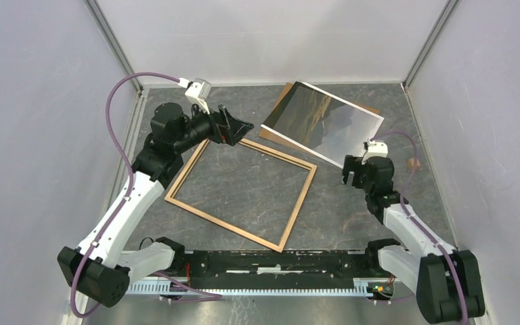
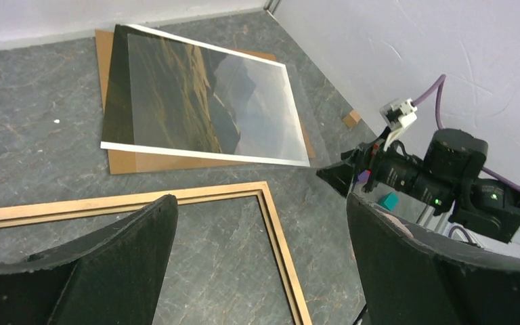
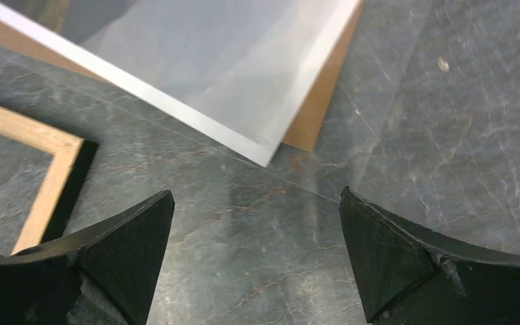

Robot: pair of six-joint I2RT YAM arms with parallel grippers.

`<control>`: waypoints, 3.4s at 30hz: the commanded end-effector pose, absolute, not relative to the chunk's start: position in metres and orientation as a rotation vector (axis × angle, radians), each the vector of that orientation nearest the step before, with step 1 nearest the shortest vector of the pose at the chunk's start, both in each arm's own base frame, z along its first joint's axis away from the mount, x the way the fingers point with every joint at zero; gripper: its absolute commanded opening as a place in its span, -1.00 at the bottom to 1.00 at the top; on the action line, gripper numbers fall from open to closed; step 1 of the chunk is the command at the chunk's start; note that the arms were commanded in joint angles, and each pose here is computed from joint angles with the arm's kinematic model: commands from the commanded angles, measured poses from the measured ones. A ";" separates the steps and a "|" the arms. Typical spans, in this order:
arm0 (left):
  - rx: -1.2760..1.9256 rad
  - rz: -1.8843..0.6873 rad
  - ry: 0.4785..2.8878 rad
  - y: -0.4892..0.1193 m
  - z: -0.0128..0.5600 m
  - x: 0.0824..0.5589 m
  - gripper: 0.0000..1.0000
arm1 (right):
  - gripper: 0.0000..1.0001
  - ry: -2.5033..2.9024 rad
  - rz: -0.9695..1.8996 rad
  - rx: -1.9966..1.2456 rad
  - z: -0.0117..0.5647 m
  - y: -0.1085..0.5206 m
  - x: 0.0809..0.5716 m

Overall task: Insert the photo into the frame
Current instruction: Pick up the photo frame item at the center of the board.

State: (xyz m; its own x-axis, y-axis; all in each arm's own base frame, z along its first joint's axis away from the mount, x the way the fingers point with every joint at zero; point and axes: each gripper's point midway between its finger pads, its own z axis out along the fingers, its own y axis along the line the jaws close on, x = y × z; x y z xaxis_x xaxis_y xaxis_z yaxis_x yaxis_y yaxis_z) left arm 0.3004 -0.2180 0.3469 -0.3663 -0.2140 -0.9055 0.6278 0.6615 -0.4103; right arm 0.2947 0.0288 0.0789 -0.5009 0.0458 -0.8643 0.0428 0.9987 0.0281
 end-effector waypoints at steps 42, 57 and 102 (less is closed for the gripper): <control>0.315 -1.124 1.751 -0.241 0.358 0.292 1.00 | 0.87 2.148 0.453 0.669 0.053 -0.060 0.362; 0.280 -1.076 1.794 -0.236 0.348 0.300 1.00 | 0.67 2.092 0.697 0.608 0.052 -0.034 0.379; -0.020 -1.061 2.238 -0.476 0.117 0.458 0.96 | 0.48 2.038 0.640 0.653 0.032 -0.070 0.385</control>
State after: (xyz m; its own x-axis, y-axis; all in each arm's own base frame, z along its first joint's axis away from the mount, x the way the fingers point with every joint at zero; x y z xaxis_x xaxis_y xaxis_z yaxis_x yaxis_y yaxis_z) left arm 0.4416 -0.4639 0.1129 -0.7720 -0.2065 -0.6012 0.3219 0.6885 -0.6499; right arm 0.3777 -0.0539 0.0371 -0.5012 0.6693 -0.5485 0.1773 0.6998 0.6920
